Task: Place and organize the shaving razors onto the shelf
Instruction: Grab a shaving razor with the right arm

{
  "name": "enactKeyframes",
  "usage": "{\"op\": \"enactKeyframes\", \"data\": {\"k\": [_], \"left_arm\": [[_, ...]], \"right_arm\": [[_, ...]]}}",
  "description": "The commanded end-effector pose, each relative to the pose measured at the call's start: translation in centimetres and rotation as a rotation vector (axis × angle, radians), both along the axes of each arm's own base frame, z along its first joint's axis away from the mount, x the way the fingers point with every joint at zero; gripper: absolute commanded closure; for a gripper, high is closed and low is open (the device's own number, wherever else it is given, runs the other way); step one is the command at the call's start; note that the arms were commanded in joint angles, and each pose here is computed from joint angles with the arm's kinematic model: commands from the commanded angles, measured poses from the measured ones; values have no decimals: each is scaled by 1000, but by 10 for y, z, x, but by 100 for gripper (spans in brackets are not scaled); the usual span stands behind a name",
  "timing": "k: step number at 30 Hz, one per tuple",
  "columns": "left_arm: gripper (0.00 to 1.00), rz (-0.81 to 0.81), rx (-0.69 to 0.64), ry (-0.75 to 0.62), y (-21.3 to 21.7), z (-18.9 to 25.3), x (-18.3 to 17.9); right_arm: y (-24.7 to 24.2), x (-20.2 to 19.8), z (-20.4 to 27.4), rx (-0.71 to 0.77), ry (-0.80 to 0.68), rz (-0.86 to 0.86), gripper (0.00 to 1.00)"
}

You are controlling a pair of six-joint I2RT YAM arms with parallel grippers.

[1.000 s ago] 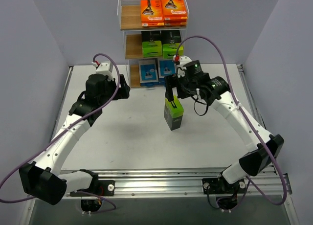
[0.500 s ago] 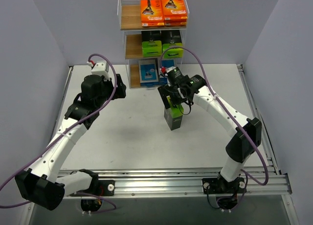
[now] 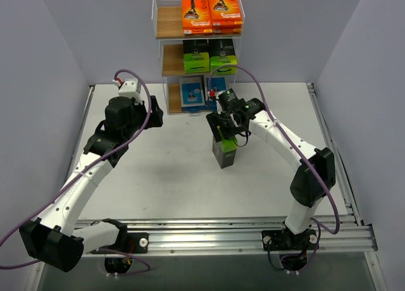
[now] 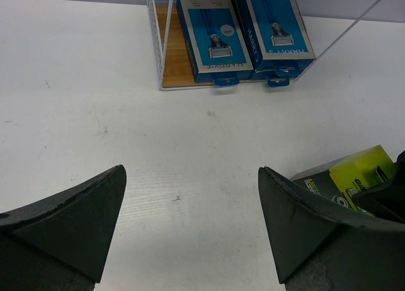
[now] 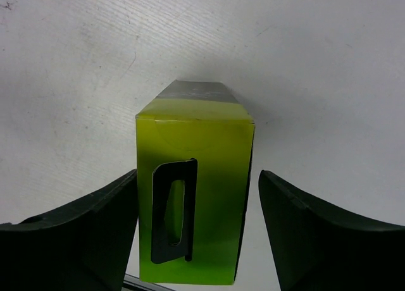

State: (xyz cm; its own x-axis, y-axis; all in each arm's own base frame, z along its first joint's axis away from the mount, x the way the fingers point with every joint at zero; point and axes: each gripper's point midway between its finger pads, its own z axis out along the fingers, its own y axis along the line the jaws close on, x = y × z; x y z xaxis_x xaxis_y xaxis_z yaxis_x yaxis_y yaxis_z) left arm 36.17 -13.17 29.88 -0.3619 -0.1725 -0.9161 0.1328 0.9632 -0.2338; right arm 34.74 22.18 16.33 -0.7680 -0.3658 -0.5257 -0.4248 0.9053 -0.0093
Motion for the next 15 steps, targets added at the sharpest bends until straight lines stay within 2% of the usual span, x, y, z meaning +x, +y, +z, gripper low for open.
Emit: {"op": "enactKeyframes", "data": {"k": [1,3,4,8,12,15], "left_arm": [[6,-4,-12,-56,1,24,0],[6,-3,-10,-60,2,26,-1],[6,-3,-7,-59,2,25,-1],[6,2,-5,-66,4,27,-1],[6,1,-2,-67,4,27,-2],[6,3,4,-67,5,27,-2]], "right_arm": [[2,-4,-3,25,33,28,33],[2,-6,-4,22,47,38,36],[2,-9,-7,16,66,44,42],[2,-12,-7,2,99,66,53],[3,-14,-3,-5,119,91,57],[3,-18,-3,-16,150,109,70]]}}
